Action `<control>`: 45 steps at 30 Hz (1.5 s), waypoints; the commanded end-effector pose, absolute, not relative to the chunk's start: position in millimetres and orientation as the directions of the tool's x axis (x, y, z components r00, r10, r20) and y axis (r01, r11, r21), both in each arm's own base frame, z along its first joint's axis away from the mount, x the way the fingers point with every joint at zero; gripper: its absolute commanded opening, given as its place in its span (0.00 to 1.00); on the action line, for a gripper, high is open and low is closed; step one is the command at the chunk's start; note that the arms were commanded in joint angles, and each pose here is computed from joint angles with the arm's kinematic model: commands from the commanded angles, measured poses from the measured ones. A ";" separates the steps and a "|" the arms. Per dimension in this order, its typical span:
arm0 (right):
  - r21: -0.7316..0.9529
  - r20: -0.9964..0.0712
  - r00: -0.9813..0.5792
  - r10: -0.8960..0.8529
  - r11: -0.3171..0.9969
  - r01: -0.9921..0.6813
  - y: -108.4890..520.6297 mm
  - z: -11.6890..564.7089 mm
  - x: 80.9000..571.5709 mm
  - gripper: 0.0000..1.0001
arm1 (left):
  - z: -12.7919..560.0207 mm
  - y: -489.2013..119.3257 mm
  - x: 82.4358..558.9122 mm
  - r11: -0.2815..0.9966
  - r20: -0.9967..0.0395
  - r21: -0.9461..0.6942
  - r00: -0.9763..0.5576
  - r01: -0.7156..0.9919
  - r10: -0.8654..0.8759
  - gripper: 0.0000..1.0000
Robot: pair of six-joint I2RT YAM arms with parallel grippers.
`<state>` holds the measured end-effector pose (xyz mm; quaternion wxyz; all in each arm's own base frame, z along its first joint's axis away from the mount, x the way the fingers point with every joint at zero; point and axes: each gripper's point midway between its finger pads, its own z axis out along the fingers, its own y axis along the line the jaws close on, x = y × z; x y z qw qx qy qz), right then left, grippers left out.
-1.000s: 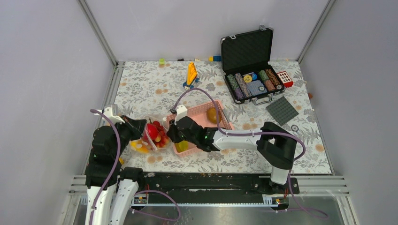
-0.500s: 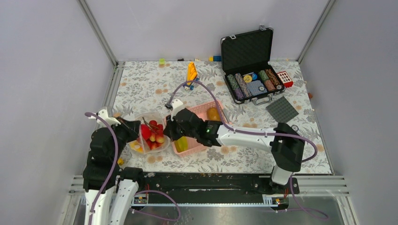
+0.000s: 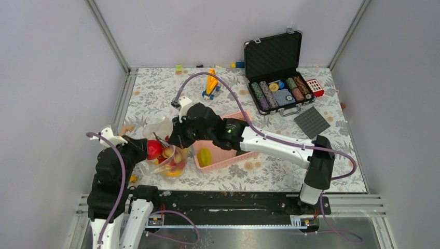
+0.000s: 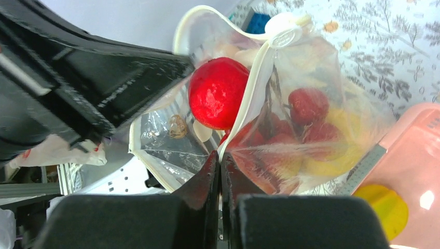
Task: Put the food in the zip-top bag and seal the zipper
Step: Adjust the zipper food storage bag at the center of the board.
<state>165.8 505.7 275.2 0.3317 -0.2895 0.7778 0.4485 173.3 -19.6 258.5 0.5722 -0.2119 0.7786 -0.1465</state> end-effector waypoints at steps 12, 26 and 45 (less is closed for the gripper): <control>0.494 -0.791 -0.583 -0.186 0.369 -0.788 497.3 257.1 179.8 0.00 | 265.7 -24.3 171.9 0.886 -0.844 -0.449 -0.270 -0.117 -0.463 0.89; 0.510 -0.791 -0.570 -0.221 0.277 -0.814 488.1 266.9 191.3 0.00 | 239.7 -38.9 199.3 0.903 -0.795 -0.416 -0.439 -0.107 -0.418 0.84; 0.445 -0.854 -0.478 -0.204 0.188 -0.875 463.8 288.5 191.6 0.92 | 239.8 -31.1 199.8 0.899 -0.825 -0.420 -0.362 -0.120 -0.434 0.00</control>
